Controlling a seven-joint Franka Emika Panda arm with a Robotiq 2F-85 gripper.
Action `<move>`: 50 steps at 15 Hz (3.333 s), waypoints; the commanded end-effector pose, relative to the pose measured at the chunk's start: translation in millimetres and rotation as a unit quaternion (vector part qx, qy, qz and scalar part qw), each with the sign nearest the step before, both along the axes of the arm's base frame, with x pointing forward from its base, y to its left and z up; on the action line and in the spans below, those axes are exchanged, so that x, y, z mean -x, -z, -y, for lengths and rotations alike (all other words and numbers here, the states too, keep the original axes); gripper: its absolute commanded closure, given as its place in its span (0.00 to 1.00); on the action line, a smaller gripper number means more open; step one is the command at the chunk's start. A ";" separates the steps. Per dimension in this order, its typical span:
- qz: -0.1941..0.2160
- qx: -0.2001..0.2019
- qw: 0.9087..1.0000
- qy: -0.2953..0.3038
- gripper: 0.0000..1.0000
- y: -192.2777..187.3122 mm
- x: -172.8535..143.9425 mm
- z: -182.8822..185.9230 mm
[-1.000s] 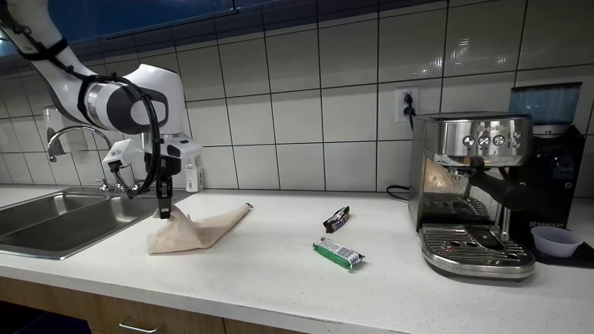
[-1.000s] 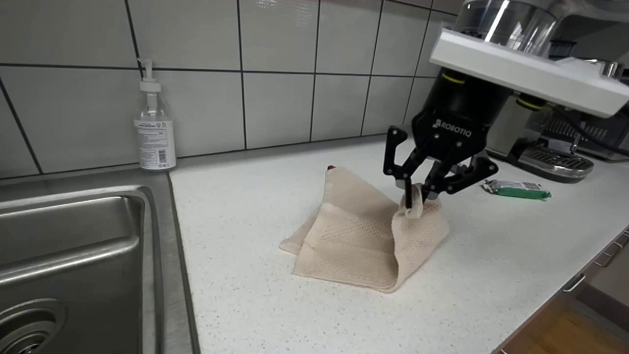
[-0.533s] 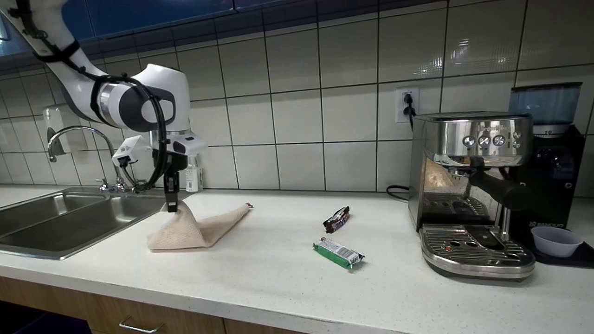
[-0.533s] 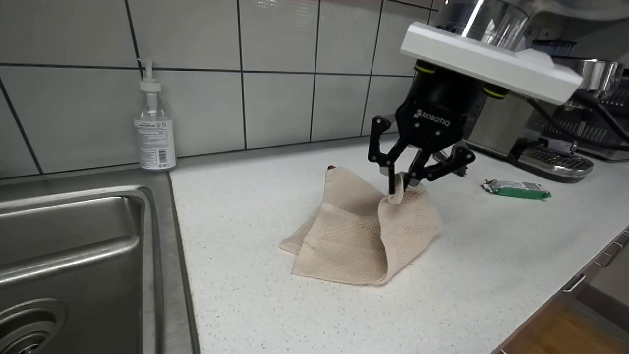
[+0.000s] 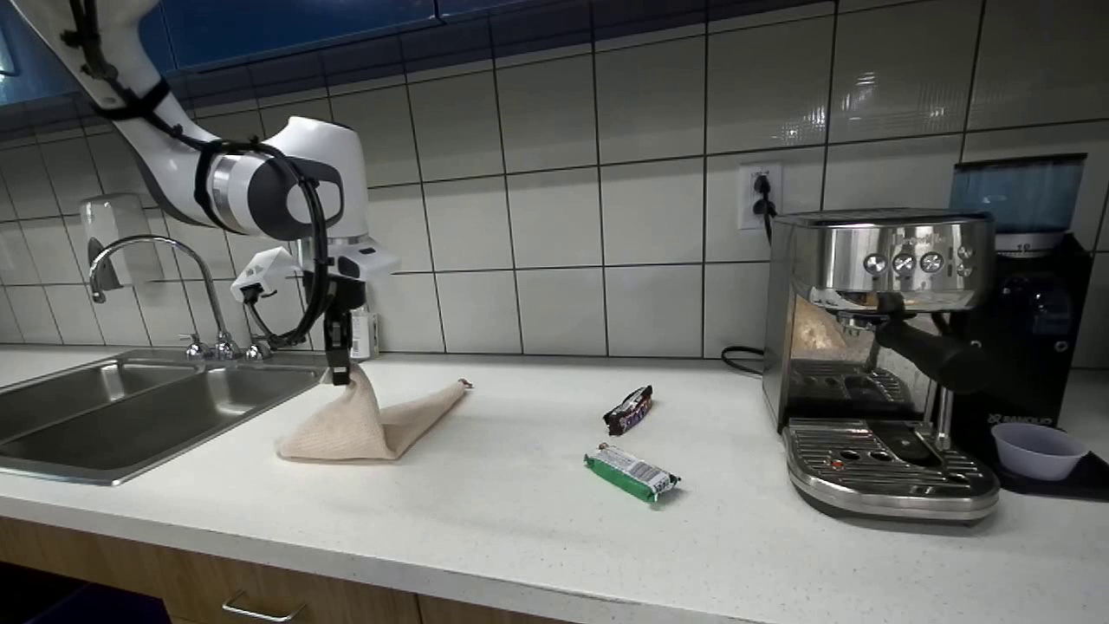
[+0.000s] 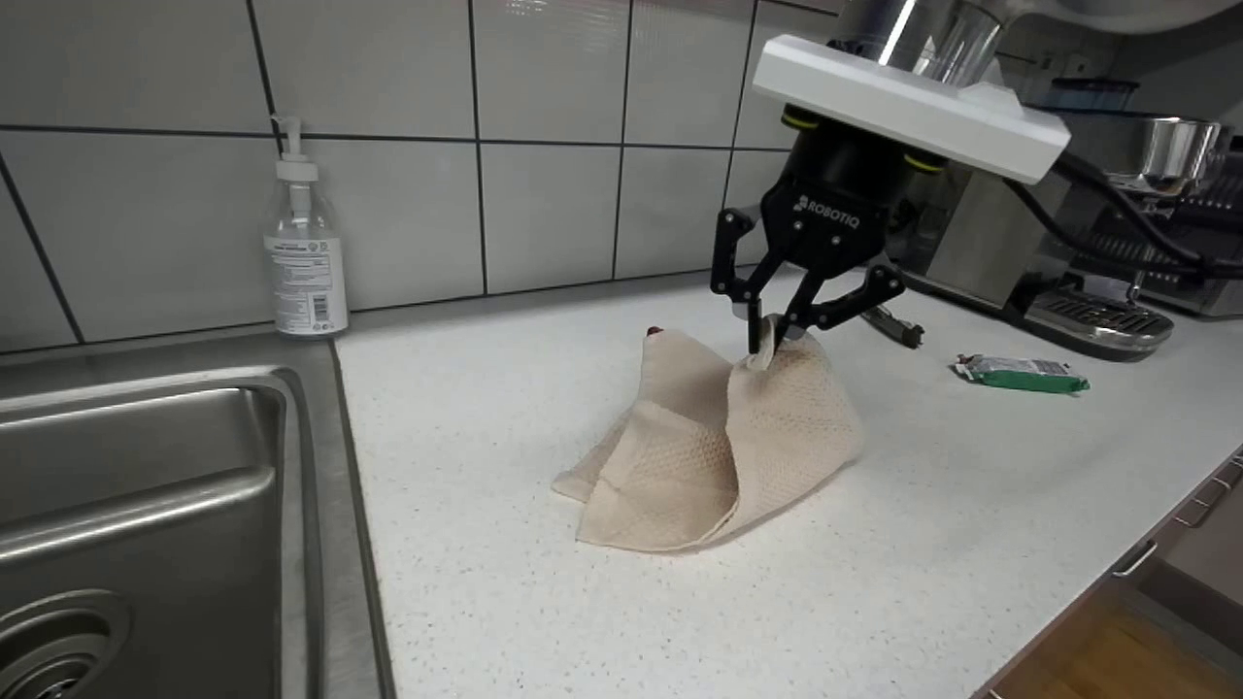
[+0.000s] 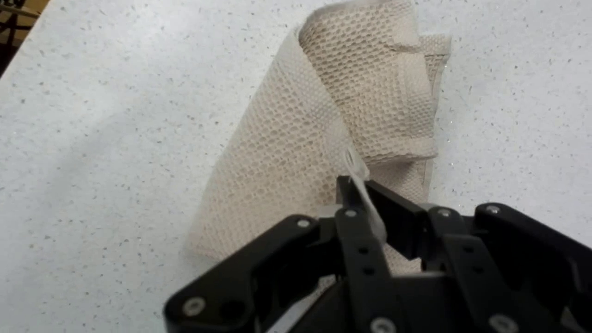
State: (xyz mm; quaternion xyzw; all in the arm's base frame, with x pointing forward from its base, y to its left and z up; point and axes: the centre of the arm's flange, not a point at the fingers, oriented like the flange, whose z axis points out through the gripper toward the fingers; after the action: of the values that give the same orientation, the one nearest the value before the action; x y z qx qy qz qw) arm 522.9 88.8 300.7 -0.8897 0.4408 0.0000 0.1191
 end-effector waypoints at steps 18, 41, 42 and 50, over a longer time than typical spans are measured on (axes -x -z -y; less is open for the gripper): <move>0.006 0.018 0.997 0.071 0.98 -7.5 -62.4 7.7; -0.005 0.028 0.988 0.153 0.98 7.9 -96.8 22.2; -0.006 0.028 0.987 0.156 0.98 9.0 -98.0 22.8; -0.016 0.031 0.984 0.173 0.98 22.3 -107.3 22.0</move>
State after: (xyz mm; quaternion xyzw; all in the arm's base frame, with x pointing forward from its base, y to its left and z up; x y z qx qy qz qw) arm 616.8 62.2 277.4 -0.8092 0.5791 -0.0231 0.0963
